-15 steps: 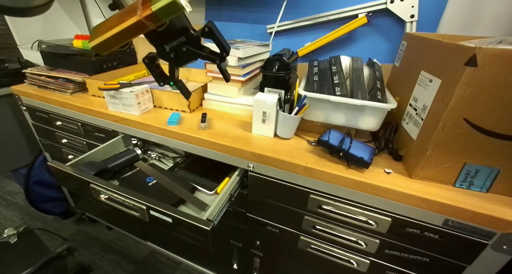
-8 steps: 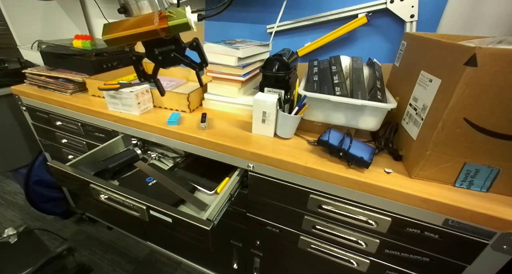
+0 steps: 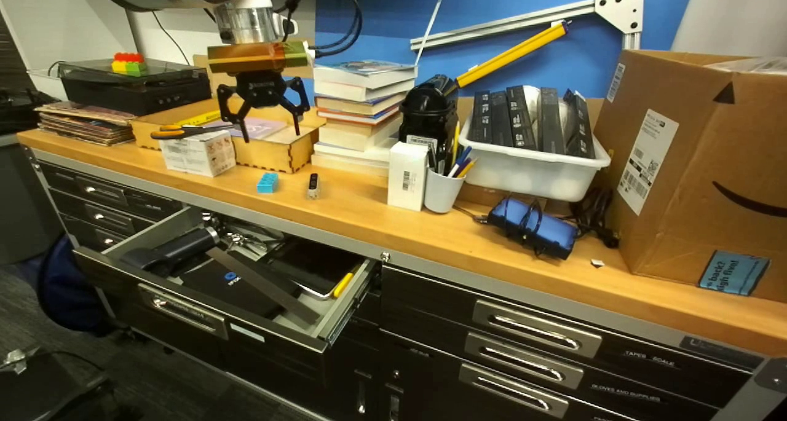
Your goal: Put the Lego in the open drawer and then close the drawer
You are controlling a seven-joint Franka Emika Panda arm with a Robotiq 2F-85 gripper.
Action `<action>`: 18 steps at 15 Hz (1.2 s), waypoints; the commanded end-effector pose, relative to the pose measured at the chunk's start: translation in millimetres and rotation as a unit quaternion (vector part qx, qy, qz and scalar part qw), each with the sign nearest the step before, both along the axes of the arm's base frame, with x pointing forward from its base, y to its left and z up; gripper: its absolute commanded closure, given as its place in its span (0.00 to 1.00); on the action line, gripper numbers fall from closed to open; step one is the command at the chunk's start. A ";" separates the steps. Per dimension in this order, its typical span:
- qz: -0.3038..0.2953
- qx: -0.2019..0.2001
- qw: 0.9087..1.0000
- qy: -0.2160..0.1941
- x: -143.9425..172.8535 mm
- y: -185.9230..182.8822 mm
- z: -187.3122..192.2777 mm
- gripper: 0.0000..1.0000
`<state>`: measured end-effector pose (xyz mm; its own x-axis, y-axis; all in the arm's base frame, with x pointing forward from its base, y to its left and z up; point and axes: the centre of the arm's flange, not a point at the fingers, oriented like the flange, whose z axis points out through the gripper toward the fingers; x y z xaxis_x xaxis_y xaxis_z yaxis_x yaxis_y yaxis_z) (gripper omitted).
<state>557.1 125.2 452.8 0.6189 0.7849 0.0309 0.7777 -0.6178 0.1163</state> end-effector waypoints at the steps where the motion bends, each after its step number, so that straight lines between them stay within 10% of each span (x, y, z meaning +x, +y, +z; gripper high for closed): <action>1: 0.017 -0.002 1.000 0.021 53.2 24.9 -27.8 0.00; 15: -0.036 0.012 0.997 0.074 63.3 71.2 -131.7 0.00; 16: -0.040 0.008 0.997 0.070 61.4 71.4 -134.3 0.25; 18: -0.052 0.007 0.997 0.054 57.0 68.0 -133.5 0.34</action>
